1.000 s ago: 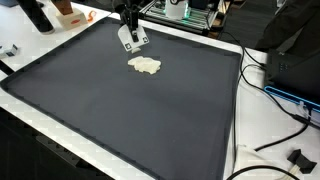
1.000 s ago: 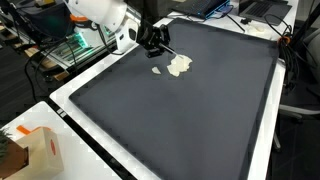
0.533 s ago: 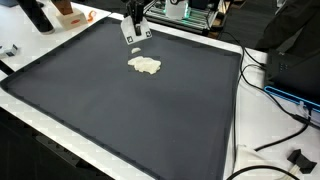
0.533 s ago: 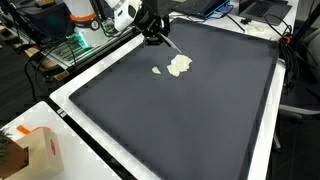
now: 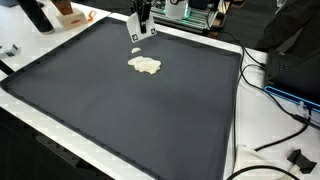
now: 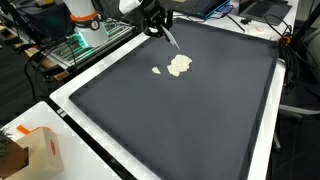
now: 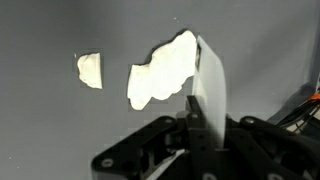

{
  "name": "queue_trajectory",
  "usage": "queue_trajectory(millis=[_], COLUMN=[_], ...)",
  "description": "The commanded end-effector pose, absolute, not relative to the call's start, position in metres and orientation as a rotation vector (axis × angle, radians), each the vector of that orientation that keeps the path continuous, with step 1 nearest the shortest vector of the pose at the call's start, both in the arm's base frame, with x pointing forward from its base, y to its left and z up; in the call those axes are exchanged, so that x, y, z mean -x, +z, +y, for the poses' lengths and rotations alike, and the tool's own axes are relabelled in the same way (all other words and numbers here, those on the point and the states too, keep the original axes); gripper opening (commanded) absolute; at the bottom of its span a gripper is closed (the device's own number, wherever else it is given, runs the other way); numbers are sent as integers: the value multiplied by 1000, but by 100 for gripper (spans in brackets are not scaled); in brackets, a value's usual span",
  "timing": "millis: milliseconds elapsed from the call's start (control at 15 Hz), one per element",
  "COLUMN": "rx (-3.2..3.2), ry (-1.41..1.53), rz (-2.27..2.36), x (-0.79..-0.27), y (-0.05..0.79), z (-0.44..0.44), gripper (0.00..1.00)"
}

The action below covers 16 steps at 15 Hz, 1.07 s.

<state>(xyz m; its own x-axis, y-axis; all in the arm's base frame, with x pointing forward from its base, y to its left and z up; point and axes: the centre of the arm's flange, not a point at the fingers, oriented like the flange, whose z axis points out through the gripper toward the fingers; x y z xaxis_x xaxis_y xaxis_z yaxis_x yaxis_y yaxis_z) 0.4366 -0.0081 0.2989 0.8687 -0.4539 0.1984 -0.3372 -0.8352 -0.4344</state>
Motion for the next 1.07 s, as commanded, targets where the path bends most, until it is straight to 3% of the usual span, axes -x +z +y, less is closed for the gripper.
queue_trajectory(millis=[0, 1000], rx=[2725, 2879], ry=[-384, -397], rz=[660, 777], x=[-430, -443], y=[323, 322], z=[1, 2], gripper=[1, 4])
